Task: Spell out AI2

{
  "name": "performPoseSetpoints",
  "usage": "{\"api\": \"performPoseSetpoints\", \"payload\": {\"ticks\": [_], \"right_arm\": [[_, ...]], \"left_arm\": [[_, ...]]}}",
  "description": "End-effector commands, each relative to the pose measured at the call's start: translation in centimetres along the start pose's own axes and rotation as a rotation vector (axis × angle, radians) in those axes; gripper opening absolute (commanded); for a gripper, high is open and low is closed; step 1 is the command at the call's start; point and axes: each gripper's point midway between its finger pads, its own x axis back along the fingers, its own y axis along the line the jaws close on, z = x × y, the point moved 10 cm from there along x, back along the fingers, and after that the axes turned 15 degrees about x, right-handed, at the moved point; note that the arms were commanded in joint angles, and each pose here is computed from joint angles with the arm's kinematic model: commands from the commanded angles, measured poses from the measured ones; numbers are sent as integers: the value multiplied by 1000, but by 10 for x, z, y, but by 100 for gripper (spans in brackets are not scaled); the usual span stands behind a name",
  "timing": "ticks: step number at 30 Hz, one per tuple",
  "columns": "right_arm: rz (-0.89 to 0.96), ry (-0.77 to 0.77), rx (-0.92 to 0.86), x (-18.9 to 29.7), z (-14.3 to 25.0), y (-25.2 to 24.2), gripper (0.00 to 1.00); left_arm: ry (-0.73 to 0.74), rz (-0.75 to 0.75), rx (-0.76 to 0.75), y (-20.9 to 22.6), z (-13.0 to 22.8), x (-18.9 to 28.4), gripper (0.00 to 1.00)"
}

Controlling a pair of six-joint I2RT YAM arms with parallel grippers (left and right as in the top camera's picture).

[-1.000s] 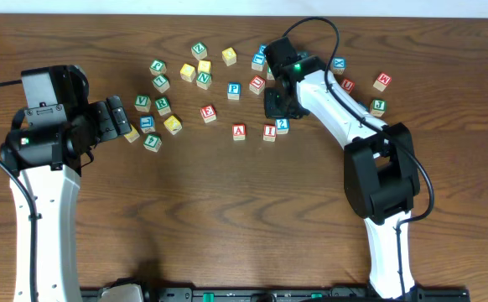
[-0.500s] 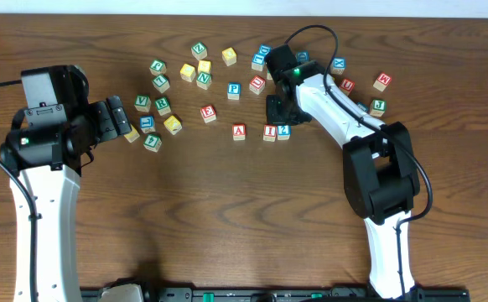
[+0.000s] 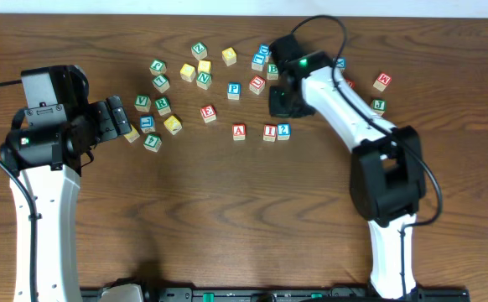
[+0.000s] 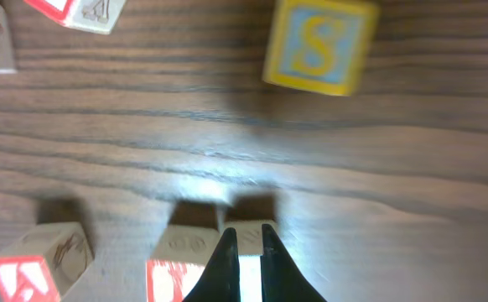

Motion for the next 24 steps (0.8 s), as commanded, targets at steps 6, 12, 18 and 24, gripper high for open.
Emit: {"api": "performPoseSetpoints", "payload": {"ticks": [6,12,18,24], "right_arm": [[36,46,-39,10,12,-15,2],[43,90,-37,-8,26,-16,2],[33,108,-32,-23,35,-14,2],[28,119,-10,-32,43,-6,2]], "left_arm": [[2,-6,-3,1,-1,-1,97],[2,-6,-3,1,-1,-1,98],[2,-6,-3,1,-1,-1,98],[2,-6,-3,1,-1,-1,98]]}}
